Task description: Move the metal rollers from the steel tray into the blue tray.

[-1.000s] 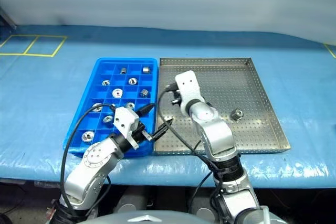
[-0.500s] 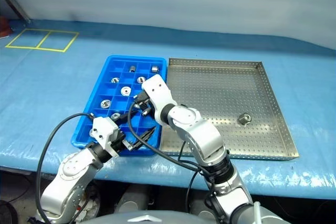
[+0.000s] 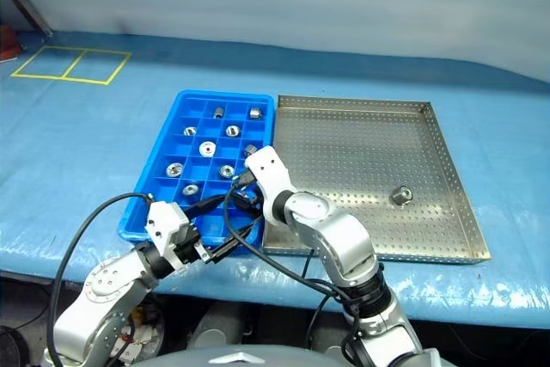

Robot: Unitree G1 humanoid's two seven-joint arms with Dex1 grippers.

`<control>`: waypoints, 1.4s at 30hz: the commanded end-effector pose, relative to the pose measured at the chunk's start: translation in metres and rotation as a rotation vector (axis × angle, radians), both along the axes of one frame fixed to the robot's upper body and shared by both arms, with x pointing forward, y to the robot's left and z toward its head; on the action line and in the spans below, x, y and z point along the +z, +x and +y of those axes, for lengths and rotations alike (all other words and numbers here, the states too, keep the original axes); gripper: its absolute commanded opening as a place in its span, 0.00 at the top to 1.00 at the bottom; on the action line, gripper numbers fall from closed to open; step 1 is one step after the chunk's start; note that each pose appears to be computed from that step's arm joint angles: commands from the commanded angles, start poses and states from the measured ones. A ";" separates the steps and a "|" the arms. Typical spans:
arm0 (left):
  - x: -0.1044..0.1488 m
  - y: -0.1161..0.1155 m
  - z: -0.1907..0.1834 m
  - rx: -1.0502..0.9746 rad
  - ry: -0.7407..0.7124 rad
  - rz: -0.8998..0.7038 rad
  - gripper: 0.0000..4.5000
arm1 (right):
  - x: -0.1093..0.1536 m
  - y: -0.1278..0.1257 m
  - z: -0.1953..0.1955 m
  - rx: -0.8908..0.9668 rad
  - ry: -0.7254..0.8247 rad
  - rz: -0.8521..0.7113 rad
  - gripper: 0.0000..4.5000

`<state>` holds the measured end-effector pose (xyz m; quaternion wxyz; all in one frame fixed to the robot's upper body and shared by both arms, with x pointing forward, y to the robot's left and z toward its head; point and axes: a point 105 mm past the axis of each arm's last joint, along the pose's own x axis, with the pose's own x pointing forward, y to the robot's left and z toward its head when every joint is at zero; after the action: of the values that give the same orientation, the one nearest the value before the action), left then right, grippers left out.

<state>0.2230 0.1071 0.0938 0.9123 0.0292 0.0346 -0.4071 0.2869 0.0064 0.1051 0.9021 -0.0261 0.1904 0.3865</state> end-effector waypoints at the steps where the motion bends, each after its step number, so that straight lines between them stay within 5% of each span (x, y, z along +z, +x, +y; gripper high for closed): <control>1: 0.015 0.001 -0.012 -0.053 -0.038 -0.051 0.00 | 0.022 0.013 -0.015 -0.132 0.076 -0.088 0.00; 8: 0.018 0.007 -0.026 -0.088 -0.067 -0.071 0.00 | 0.042 0.035 -0.092 -0.547 0.114 -0.246 0.00; 18: 0.021 0.014 -0.049 -0.146 -0.118 -0.087 0.00 | 0.031 0.018 -0.185 -0.972 0.016 -0.246 0.00; 42: 0.018 0.006 -0.071 -0.243 -0.151 -0.049 0.00 | -0.044 0.044 -0.194 -1.233 0.158 0.047 0.00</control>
<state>0.2316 0.0394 0.1061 0.8602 -0.0249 -0.0097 -0.5092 0.3290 -0.2012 0.0599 0.9578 0.1252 0.1707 -0.1944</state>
